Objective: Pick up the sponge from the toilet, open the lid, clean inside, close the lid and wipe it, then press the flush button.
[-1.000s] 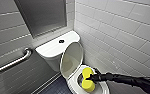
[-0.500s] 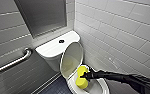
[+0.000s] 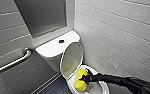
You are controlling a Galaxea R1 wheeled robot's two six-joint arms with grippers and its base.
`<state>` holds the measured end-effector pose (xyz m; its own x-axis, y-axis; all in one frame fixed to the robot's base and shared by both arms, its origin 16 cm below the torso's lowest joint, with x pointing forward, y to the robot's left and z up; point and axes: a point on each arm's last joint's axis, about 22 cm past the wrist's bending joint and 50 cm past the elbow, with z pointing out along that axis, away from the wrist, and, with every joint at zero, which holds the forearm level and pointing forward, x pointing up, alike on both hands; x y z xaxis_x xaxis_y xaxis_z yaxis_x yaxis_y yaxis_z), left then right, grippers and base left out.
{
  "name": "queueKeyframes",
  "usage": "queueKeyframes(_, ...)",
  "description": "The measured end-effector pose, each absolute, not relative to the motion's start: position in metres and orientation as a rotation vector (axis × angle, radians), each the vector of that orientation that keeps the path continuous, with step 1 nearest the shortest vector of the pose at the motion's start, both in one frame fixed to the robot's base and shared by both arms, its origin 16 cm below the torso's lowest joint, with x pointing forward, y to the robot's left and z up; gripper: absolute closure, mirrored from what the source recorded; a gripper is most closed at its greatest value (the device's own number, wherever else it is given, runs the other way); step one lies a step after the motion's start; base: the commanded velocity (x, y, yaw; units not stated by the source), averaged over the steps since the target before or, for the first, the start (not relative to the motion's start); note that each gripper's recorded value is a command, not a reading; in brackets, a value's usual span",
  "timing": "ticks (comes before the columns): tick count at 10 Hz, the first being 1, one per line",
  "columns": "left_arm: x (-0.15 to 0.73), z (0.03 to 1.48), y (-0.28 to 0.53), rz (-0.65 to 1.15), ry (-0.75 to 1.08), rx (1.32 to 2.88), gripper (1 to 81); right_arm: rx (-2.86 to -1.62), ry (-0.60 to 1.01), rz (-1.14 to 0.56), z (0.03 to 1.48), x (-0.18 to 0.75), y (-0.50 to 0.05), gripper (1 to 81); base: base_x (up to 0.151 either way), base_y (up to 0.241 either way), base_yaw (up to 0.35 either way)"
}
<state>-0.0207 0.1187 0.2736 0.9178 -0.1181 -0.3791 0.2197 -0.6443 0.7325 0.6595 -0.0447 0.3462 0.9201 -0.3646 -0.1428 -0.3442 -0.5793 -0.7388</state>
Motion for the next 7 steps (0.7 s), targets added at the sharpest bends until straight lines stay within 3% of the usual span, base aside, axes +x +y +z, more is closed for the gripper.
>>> queueKeyframes(2, -0.020, 0.273, 0.120, -0.503, 0.071, 2.218, 1.0, -2.243, 0.486, -0.031, 0.339, 0.660, -0.018, 81.1, 0.000, 0.000, 0.000)
queueKeyframes(7, -0.019, 0.272, 0.121, -0.501, 0.071, 2.221, 1.0, -2.329, 0.498, -0.068, 0.296, 0.643, -0.020, 81.1, 0.000, 0.000, 0.000)
